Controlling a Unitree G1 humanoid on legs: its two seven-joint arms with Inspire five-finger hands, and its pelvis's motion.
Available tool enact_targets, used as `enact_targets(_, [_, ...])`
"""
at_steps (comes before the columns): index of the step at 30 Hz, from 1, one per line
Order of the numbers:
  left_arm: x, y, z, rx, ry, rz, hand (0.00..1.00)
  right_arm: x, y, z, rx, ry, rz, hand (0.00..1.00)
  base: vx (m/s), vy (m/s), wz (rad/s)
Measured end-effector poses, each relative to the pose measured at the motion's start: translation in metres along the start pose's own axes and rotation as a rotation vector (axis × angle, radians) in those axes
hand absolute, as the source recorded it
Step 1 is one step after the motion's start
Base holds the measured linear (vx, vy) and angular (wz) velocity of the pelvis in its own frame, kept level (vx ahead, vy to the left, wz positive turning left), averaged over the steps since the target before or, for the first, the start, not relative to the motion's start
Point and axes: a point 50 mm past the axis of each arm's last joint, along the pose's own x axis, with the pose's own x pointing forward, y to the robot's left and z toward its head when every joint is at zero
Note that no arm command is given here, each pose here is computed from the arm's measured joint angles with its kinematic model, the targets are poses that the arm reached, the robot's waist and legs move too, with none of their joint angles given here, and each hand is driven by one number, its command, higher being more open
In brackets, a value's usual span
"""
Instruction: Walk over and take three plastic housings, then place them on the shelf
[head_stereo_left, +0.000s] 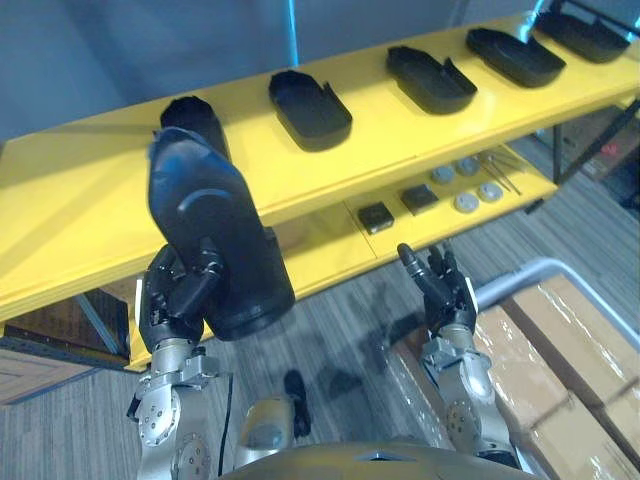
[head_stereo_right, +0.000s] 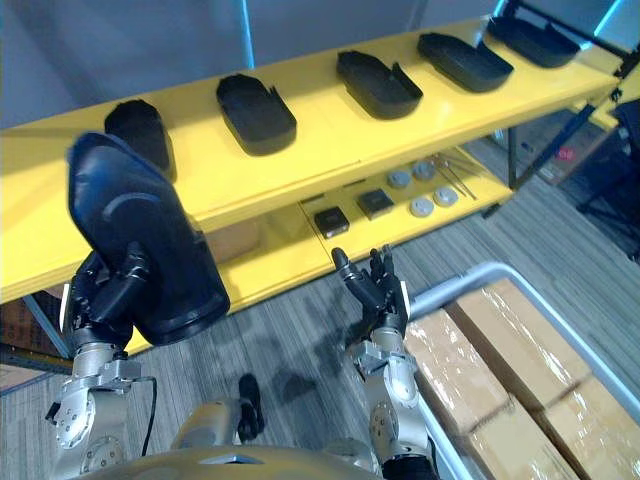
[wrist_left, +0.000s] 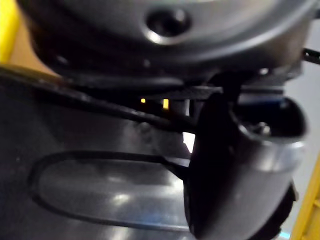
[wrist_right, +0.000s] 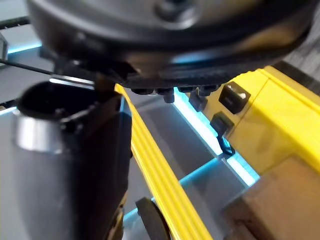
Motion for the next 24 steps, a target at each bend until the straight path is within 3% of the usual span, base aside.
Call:
enact_targets(3, [0.013, -0.006, 0.01, 0.097, -0.043, -0.086, 0.0, 0.003, 0.007, -0.001, 0.042, -0.001, 0.105, 1.0, 0.27, 0.114, 0.62])
enact_targets(8, [0.029, -0.016, 0.021, 0.102, -0.106, -0.145, 0.0, -0.007, 0.012, 0.019, 0.08, -0.093, 0.185, 1.0, 0.22, -0.007, 0.91])
enact_targets(12, [0.026, -0.019, 0.018, 0.107, -0.087, -0.167, 0.0, -0.026, 0.01, 0.035, 0.114, -0.152, 0.185, 1.0, 0.25, -0.134, 0.77])
enact_targets(18, [0.014, -0.038, 0.008, 0.044, -0.036, -0.243, 0.0, -0.015, 0.02, 0.044, 0.085, -0.169, 0.199, 1.0, 0.2, -0.073, 0.04])
enact_targets(24, [0.008, -0.033, 0.018, 0.048, -0.067, -0.186, 0.0, -0.02, 0.034, 0.075, -0.019, -0.343, 0.209, 1.0, 0.03, 0.037, -0.14])
